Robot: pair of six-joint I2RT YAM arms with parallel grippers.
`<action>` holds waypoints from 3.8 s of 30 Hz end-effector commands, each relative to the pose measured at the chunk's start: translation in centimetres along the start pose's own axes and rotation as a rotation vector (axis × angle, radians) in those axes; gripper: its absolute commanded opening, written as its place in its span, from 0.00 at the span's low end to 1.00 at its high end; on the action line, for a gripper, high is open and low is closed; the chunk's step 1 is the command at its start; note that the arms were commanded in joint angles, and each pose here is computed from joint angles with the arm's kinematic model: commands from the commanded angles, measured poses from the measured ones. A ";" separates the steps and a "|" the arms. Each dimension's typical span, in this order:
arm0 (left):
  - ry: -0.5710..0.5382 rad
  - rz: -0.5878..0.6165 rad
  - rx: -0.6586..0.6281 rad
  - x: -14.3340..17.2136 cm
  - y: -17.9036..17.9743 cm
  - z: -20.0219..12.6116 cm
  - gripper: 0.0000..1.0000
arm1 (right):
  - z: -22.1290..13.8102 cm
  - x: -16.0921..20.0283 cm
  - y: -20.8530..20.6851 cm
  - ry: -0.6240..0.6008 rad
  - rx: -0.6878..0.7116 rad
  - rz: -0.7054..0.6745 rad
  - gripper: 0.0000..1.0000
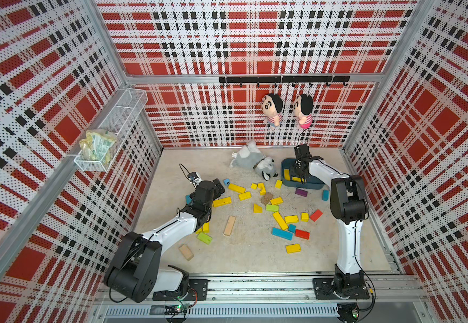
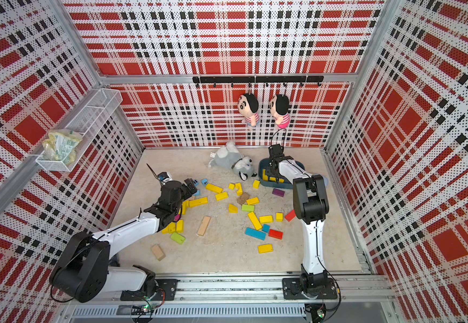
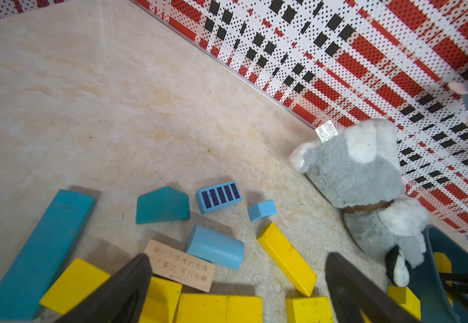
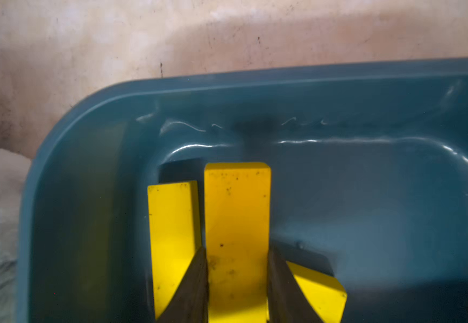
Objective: Pick out the yellow building blocks
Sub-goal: Place the building block in the storage box, then pick up the building block from the center of the board.
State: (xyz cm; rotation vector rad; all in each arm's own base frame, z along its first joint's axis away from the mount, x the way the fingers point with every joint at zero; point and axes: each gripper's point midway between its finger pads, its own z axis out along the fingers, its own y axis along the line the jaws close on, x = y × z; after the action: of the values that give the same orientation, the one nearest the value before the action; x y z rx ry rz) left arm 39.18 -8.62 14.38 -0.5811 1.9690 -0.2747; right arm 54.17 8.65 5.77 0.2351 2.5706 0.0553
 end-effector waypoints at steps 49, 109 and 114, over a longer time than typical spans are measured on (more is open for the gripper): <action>0.342 0.899 0.110 5.2 -5.7 4.3 0.82 | -14.2 2.9 9.1 -0.091 -0.388 -0.223 0.59; 0.447 0.487 -0.278 8.6 7.0 1.4 0.31 | -15.6 6.7 4.3 -0.092 -0.291 -0.157 0.56; 0.379 0.663 -0.225 7.4 3.8 0.7 0.24 | -16.3 6.6 4.5 -0.106 -0.312 -0.154 0.56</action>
State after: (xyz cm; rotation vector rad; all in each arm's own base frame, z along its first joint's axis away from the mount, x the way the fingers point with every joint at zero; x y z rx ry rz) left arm 34.76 -7.28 3.94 -0.1256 2.5375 0.2451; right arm 40.86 14.48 15.36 -0.0847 2.4590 0.3495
